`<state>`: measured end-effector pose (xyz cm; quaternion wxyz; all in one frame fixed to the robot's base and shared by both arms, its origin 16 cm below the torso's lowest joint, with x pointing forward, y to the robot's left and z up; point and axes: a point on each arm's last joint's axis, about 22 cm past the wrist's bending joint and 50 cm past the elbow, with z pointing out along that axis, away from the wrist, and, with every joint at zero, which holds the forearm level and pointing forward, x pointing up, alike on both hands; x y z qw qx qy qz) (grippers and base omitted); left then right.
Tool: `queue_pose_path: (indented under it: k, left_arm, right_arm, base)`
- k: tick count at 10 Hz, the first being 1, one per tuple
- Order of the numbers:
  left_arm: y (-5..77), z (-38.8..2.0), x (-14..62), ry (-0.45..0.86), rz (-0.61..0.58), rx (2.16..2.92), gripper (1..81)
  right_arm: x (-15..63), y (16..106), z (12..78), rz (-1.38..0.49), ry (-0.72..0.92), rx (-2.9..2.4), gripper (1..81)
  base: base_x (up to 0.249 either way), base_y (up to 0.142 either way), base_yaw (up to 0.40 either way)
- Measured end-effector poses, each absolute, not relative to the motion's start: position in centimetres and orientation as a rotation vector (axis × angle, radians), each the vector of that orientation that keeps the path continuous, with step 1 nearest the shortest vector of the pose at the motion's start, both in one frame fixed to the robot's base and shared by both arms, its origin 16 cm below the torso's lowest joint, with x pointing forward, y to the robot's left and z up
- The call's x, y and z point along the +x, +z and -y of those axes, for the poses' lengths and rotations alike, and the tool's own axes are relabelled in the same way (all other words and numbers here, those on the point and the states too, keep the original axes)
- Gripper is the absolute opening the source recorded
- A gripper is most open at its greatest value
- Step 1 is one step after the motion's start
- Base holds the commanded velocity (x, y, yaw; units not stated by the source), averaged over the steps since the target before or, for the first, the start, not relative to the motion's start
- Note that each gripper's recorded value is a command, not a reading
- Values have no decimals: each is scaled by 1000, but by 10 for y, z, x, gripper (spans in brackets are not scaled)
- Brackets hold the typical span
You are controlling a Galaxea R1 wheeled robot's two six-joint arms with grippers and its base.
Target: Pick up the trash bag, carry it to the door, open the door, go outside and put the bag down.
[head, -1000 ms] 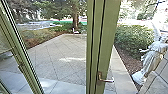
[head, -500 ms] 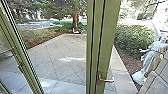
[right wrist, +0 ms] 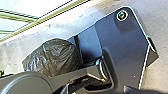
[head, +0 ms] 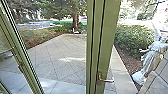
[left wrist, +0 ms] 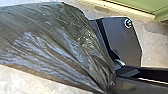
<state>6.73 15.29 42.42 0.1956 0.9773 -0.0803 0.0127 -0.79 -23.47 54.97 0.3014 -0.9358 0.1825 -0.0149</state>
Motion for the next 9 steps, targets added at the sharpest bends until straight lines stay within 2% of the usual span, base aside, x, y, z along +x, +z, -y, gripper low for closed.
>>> queue_pose_path:
  k: [9]
  left_arm:
    - [425,-145,63,30,223,2730,10]
  right_arm:
    - [71,702,320,-453,-225,-2418,811]
  base:
    - [0,0,0]
